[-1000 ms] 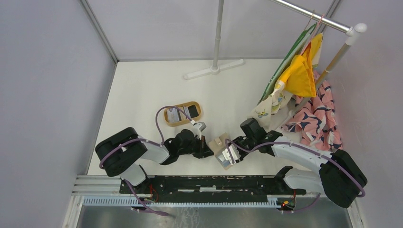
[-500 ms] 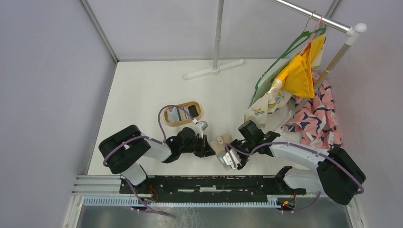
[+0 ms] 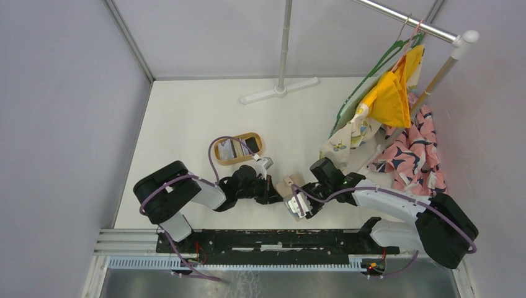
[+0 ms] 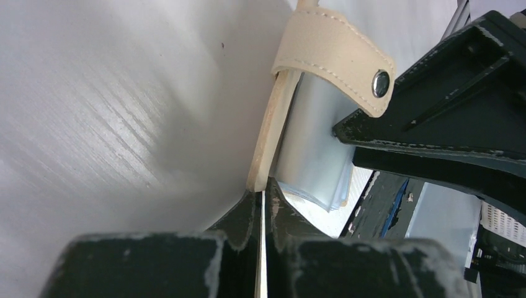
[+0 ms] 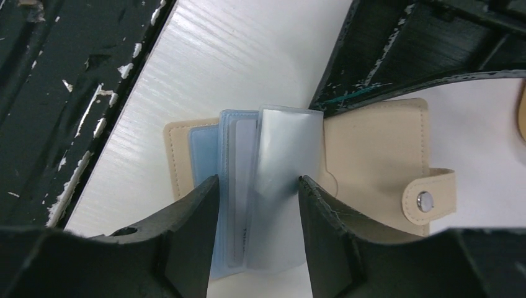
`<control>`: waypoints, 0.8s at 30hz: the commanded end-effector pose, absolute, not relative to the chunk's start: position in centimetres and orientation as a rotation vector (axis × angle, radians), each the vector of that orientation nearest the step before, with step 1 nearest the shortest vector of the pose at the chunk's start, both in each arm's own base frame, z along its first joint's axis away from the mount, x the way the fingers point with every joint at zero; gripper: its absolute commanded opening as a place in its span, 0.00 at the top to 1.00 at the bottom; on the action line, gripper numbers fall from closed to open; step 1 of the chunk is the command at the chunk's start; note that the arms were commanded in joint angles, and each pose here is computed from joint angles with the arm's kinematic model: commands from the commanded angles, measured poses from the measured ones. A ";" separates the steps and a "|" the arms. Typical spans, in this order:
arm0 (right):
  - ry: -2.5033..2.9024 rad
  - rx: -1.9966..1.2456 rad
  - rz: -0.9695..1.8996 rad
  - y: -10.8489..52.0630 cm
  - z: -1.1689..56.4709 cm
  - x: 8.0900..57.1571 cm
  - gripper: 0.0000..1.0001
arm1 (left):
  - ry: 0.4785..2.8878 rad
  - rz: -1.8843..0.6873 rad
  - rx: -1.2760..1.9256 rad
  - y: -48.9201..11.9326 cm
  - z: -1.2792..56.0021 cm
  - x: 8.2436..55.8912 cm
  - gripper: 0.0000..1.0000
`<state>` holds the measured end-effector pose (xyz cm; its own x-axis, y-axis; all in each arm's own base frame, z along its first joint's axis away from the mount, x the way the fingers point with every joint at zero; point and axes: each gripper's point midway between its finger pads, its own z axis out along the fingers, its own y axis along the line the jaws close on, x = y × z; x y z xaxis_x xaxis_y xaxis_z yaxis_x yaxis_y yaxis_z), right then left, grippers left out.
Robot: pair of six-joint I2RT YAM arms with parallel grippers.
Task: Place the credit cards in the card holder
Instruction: Open the card holder at the center of the board.
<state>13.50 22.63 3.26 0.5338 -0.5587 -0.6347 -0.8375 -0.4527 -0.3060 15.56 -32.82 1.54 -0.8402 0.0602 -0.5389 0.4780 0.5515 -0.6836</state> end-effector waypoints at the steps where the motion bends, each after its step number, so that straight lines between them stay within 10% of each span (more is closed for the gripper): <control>1: 1.094 -2.066 0.520 24.1 6.0 15.7 0.47 | 2.387 -1.180 0.500 -32.2 -0.5 14.9 0.98; 14: 1.145 -1.949 0.473 24.2 8.0 17.4 0.55 | 2.404 -1.175 0.495 -32.4 -1.1 15.1 0.98; 24: 1.230 -1.889 0.410 23.4 8.0 19.1 0.42 | 2.408 -1.166 0.489 -32.4 -1.1 15.2 0.97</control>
